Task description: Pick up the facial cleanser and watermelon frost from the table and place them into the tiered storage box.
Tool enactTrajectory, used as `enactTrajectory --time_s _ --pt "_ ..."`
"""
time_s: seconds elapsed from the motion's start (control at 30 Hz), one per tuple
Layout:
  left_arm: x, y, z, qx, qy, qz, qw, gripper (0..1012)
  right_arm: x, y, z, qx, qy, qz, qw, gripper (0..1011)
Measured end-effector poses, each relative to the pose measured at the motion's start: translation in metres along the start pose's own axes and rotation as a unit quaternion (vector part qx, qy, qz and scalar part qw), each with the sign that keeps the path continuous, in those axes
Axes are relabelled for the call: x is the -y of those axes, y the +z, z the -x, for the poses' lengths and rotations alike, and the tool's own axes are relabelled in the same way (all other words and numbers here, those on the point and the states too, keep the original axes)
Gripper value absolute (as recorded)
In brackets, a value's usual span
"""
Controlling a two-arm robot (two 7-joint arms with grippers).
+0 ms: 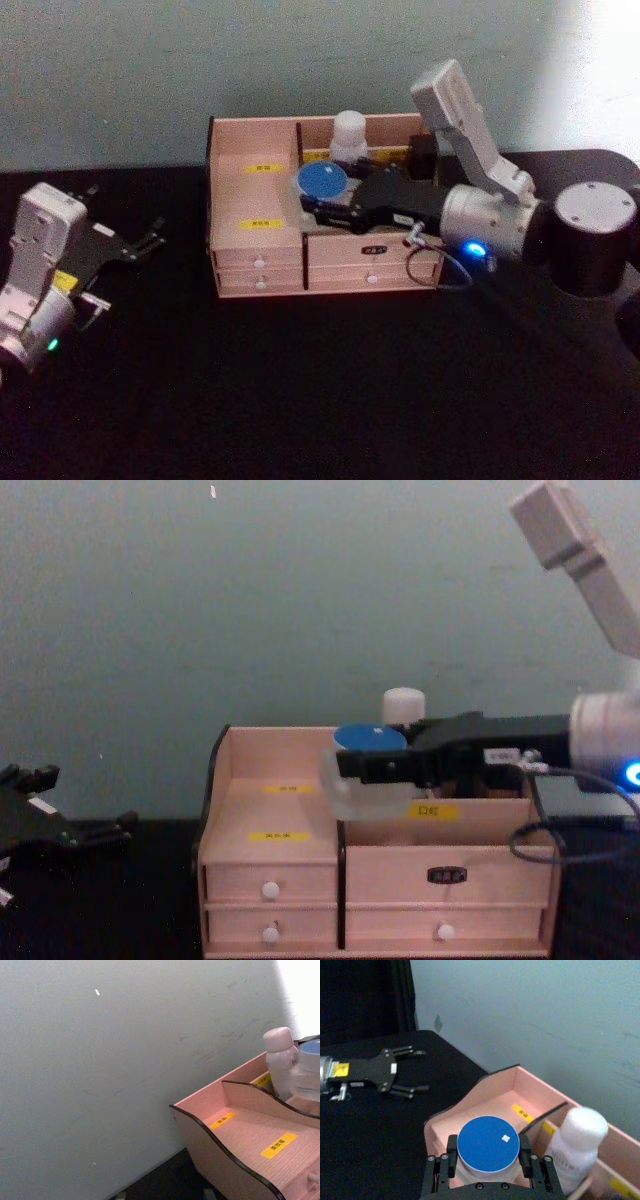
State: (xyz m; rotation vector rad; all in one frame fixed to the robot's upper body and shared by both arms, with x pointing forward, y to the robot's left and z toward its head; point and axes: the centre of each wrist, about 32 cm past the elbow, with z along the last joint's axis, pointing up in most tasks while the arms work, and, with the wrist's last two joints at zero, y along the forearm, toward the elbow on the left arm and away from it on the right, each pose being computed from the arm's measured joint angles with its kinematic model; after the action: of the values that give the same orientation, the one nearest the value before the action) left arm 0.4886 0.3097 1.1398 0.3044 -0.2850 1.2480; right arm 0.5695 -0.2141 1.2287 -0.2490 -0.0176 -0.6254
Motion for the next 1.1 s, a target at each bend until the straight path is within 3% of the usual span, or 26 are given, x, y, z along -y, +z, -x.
enactTrajectory --time_s 0.23,0.53,0.8,1.1 --pt "0.0000 0.0000 0.0000 0.000 0.000 0.000 1.0000 1001 -0.029 0.010 -0.011 -0.003 0.003 -0.006 1.0000 728" --pt "0.0000 0.0000 0.0000 0.000 0.000 0.000 1.0000 1001 -0.054 0.017 -0.017 -0.009 0.008 -0.009 0.9999 728" --pt "0.0000 0.0000 0.0000 0.000 0.000 0.000 1.0000 1001 -0.075 0.019 -0.021 -0.019 0.008 -0.002 0.9998 728" --pt "0.0000 0.0000 0.0000 0.000 0.000 0.000 1.0000 1001 -0.087 0.014 -0.018 -0.021 0.007 0.010 0.9997 728"
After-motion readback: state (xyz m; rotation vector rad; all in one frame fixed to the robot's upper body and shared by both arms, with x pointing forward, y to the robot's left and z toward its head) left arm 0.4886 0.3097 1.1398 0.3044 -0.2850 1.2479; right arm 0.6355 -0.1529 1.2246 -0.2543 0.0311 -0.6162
